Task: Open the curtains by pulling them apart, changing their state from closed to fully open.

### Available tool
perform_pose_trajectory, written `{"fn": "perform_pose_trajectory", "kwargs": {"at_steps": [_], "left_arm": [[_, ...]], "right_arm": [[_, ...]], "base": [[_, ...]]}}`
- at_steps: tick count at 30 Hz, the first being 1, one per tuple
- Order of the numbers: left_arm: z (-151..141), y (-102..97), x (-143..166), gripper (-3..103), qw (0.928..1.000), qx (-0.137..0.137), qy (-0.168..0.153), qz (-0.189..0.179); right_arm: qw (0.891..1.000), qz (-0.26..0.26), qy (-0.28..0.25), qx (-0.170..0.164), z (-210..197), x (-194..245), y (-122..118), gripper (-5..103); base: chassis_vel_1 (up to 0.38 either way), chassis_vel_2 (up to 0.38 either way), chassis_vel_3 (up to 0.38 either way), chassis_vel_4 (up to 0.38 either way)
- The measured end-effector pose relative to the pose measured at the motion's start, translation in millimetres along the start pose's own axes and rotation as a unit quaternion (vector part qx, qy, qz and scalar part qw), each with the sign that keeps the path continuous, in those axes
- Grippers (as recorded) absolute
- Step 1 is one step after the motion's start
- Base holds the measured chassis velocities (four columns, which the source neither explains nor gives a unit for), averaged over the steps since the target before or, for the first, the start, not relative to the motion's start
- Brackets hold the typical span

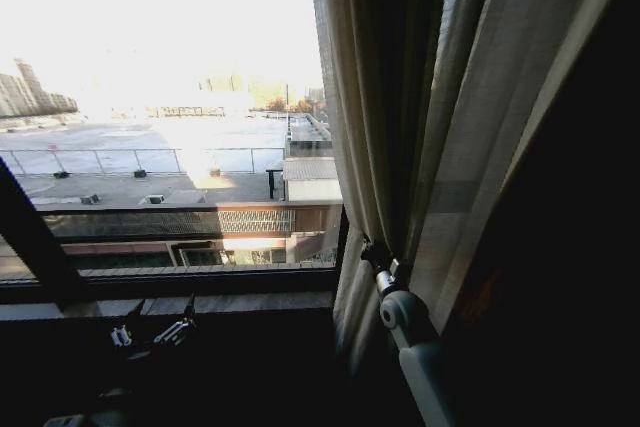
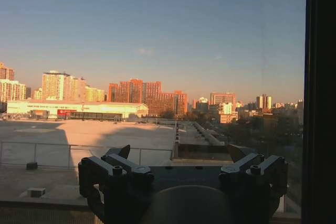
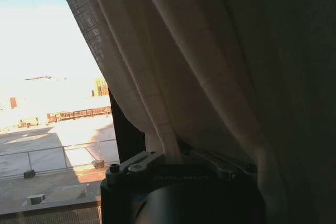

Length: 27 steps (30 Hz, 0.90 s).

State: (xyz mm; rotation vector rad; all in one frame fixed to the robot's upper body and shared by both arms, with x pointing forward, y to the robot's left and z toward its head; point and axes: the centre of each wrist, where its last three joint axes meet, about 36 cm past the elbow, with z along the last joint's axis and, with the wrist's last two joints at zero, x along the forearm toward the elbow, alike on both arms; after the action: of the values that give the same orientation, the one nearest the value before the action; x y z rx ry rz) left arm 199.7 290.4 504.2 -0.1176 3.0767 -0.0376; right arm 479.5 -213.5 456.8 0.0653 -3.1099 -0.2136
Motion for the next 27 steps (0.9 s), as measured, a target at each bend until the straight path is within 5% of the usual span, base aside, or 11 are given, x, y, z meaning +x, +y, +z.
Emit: {"fn": "perform_pose_trajectory", "kwargs": {"at_steps": [22,27], "left_arm": [[3.1,1.2,0.6,100,1.0,0.002,0.001,-0.001],[3.4,1.2,1.0,100,1.0,0.003,0.001,-0.002]], "right_arm": [[1.0,0.012,-0.007,0.01,4.6,-0.4,-1.9,0],[0.998,0.068,-0.015,0.003,-1.4,-4.4,-28.4,0]], "base": [[-0.293,-0.306,0.296,0.291],[0.004,0.001,0.001,-0.002]]}}
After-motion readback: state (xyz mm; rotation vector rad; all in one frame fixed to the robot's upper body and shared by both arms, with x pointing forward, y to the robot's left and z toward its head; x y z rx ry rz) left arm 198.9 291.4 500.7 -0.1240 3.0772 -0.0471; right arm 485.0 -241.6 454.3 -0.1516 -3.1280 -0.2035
